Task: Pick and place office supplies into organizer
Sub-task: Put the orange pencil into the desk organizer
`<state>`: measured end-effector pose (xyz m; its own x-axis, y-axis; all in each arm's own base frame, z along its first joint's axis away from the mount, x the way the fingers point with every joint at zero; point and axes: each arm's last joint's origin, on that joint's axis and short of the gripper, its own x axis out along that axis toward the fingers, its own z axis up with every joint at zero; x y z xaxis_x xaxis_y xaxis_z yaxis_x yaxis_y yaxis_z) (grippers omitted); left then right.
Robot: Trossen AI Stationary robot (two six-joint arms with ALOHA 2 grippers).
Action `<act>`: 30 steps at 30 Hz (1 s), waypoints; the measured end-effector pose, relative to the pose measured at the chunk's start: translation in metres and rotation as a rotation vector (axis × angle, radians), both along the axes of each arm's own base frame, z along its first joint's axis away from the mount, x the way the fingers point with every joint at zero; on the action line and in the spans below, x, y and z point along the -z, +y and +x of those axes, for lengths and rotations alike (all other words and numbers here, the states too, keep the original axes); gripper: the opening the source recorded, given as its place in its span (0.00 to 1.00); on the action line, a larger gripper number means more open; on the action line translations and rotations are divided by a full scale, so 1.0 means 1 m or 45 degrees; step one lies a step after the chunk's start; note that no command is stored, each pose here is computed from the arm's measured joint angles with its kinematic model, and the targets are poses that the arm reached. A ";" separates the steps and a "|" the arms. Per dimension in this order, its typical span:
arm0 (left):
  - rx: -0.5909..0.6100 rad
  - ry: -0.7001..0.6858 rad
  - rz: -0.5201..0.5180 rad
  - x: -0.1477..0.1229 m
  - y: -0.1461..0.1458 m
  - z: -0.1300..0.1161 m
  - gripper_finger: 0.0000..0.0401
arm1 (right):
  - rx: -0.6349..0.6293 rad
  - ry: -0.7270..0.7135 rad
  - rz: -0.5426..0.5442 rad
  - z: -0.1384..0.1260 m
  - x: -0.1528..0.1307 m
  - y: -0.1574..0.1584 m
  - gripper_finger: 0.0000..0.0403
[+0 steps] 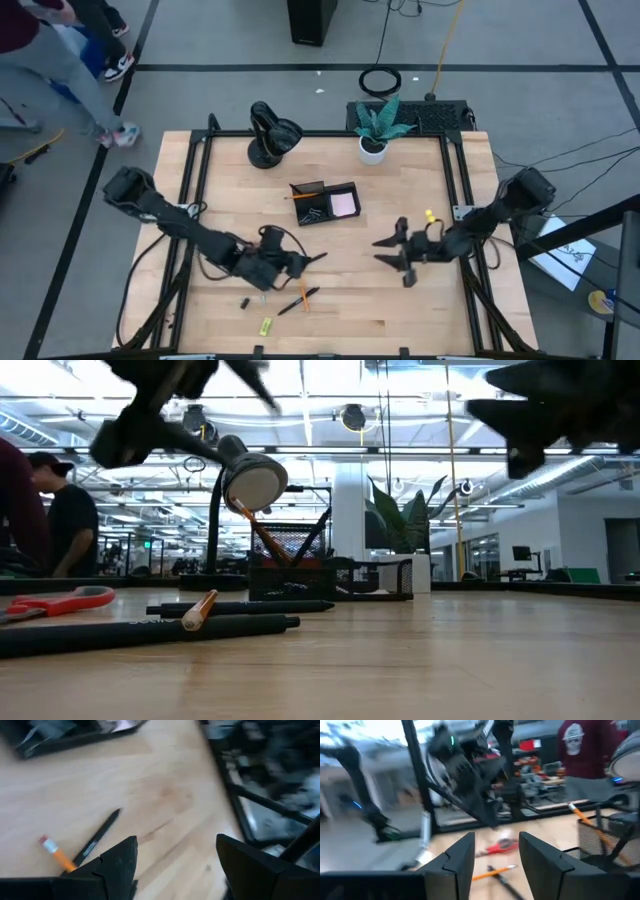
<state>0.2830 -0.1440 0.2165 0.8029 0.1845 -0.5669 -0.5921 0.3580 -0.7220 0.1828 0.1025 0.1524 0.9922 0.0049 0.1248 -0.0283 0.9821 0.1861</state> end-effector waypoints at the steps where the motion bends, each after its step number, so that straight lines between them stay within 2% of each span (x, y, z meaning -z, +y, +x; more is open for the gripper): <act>1: -0.036 0.050 -0.046 0.003 -0.002 0.003 0.68 | -0.017 -0.006 0.040 -0.007 0.001 -0.003 0.36; 6: -0.105 0.154 -0.207 0.017 -0.017 0.021 0.68 | -0.082 0.015 0.196 -0.026 0.005 -0.008 0.36; 13: -0.195 0.304 -0.340 0.031 -0.035 0.038 0.68 | -0.171 0.069 0.195 -0.034 0.009 0.002 0.36; 16: -0.201 0.382 -0.360 0.031 -0.043 0.041 0.68 | -0.216 0.078 0.202 -0.037 0.010 0.008 0.36; 21: -0.307 0.523 -0.333 0.027 -0.049 0.030 0.68 | -0.272 0.055 0.190 -0.043 0.007 0.014 0.36; 24: -0.359 0.531 -0.364 0.025 -0.052 0.027 0.68 | -0.284 0.057 0.172 -0.044 0.008 0.016 0.36; 30: -0.351 0.564 -0.407 0.036 -0.053 0.033 0.68 | -0.287 0.059 0.163 -0.044 0.008 0.016 0.36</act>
